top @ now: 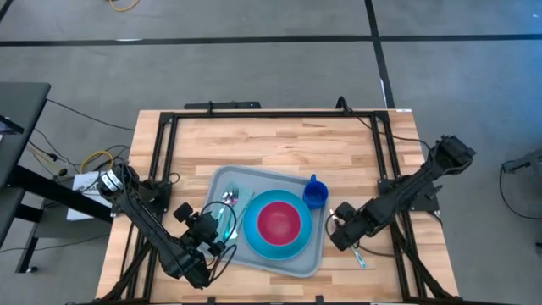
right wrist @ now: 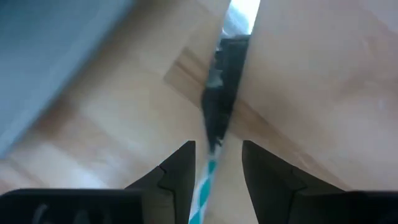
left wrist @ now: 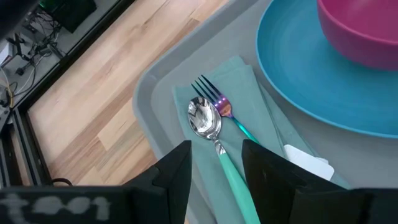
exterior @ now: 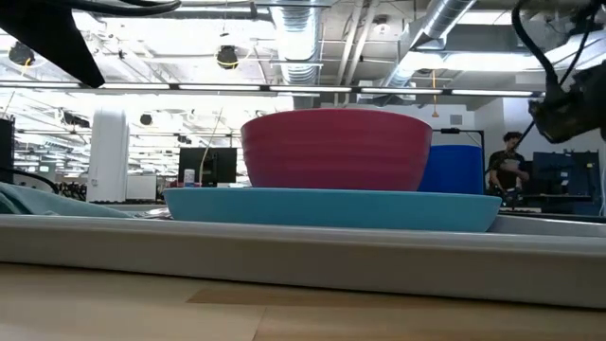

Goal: Set up tray
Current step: Put the white and blue knife on top of the green napkin to the right of the blue and purple fork

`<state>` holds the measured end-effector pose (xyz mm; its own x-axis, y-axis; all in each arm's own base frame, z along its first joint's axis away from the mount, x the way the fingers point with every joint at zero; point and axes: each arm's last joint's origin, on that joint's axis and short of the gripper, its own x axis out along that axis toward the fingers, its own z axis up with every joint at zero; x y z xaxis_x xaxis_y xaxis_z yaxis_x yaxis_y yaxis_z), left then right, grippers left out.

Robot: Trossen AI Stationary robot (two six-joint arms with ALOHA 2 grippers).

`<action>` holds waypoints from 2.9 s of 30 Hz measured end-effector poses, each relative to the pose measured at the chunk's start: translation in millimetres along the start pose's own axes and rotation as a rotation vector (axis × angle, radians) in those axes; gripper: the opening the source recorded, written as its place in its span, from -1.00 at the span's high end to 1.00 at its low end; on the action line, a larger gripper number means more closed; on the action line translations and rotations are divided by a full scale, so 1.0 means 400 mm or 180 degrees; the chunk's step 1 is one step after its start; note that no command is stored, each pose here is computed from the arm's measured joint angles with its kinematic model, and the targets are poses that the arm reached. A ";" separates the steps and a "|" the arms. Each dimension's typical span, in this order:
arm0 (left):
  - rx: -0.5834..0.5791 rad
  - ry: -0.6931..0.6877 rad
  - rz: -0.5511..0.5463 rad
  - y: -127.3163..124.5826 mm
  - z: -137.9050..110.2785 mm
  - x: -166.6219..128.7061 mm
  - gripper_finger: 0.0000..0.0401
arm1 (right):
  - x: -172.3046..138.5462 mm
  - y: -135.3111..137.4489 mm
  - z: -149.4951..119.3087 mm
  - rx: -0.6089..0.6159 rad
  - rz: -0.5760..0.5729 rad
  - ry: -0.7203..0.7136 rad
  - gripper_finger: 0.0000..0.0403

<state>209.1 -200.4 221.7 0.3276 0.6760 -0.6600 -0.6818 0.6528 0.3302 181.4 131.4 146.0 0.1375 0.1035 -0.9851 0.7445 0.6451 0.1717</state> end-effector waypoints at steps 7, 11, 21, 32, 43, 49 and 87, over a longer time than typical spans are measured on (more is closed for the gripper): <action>0.0000 -0.0002 -0.0001 0.000 0.000 0.000 0.34 | 0.050 0.016 0.000 -0.0046 -0.0358 0.0152 0.39; 0.0001 -0.0010 0.0000 0.000 0.000 0.000 0.34 | 0.047 0.028 0.001 -0.0050 -0.0374 0.0104 0.40; -0.0034 -0.0147 -0.0017 -0.001 0.003 0.000 0.34 | 0.038 0.038 0.002 0.0136 -0.0396 0.0062 0.94; -0.0218 -0.0139 -0.0168 -0.015 0.003 -0.001 0.34 | -0.012 0.108 -0.058 0.0184 -0.0088 -0.0059 0.96; -0.0273 -0.0137 -0.0362 -0.035 0.003 -0.002 0.34 | -0.117 0.208 -0.172 0.0196 0.0836 -0.0958 0.97; -0.0254 -0.0140 -0.0343 -0.033 0.002 -0.002 0.34 | -0.150 0.262 -0.111 0.0466 0.1516 -0.2324 0.94; 0.0426 -0.0706 -0.0870 0.067 -0.039 -0.202 0.34 | -0.020 0.570 0.542 0.1553 0.1189 -0.2063 0.96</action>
<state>154.1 -242.6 273.2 0.6294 0.5187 -0.5787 -0.4629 0.8483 0.2570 491.7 113.5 195.4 0.6591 -0.3012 -0.6891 0.7519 0.2458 0.6118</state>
